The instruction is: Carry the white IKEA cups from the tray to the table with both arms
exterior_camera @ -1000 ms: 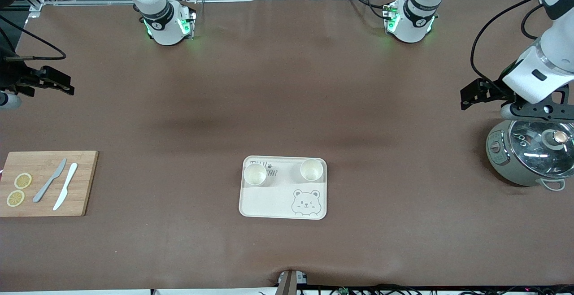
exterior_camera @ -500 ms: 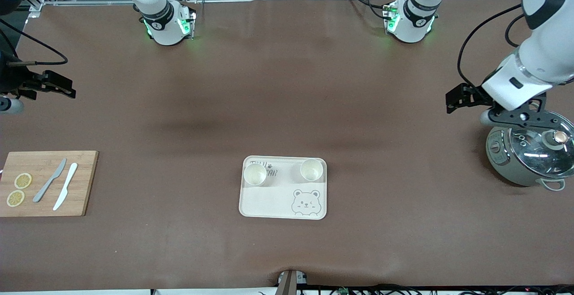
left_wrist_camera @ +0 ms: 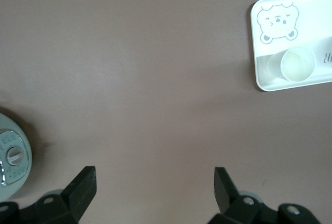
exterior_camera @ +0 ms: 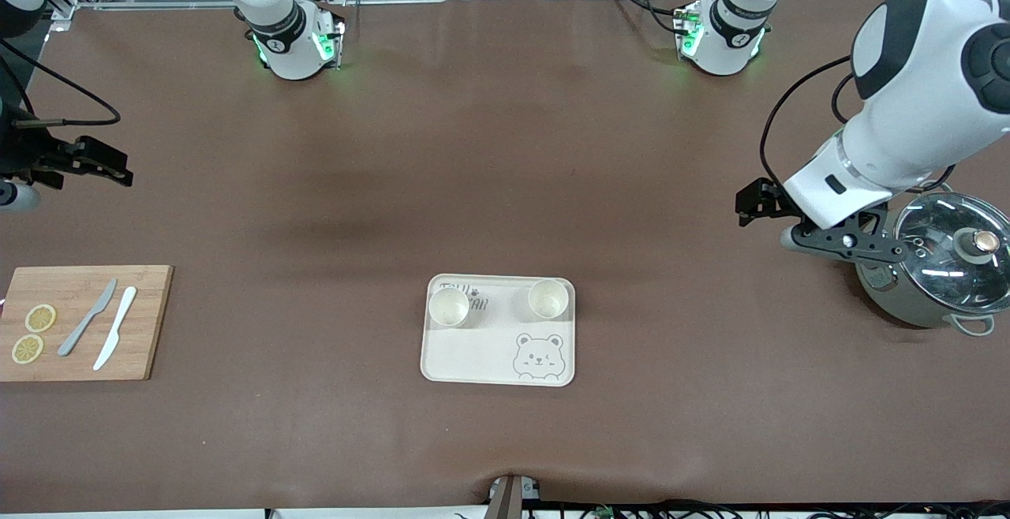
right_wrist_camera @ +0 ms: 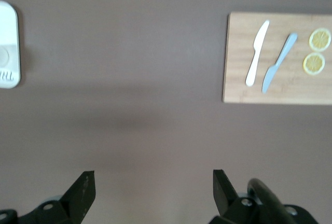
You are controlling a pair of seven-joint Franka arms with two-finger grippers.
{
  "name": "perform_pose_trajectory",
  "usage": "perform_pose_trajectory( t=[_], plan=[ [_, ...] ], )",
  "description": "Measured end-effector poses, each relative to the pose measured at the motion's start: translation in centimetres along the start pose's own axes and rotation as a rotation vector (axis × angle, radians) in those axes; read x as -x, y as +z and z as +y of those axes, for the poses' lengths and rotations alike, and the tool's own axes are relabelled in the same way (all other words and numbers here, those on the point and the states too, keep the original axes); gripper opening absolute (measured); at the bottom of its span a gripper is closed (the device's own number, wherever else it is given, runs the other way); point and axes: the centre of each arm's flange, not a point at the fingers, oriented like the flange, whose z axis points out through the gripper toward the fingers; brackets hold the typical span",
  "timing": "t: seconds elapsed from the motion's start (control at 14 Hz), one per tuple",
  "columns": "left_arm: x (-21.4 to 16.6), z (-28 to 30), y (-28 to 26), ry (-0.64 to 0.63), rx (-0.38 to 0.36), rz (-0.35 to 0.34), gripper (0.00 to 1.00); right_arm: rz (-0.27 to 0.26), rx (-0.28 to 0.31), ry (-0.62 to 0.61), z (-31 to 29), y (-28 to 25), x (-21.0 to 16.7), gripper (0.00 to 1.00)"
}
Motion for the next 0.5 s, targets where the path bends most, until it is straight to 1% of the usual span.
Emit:
perform_pose_trajectory(
  t=[0.07,0.21,0.36,0.5],
  plan=[
    [-0.2,0.2,0.6,0.003,0.002,-0.006,1.00,0.009,0.001,-0.001,0.0,0.0,-0.2,1.00],
    [-1.0,1.6,2.0,0.027,0.009,0.000,1.00,0.000,0.000,-0.004,-0.2,0.7,-0.6,1.00],
    [-2.6,3.9,4.4,0.060,0.025,0.042,1.00,-0.019,-0.001,-0.007,-0.3,2.1,-1.3,1.00],
    [-4.6,6.4,7.8,0.056,0.052,0.094,1.00,-0.040,-0.001,-0.009,-0.3,4.1,-2.5,1.00]
  ],
)
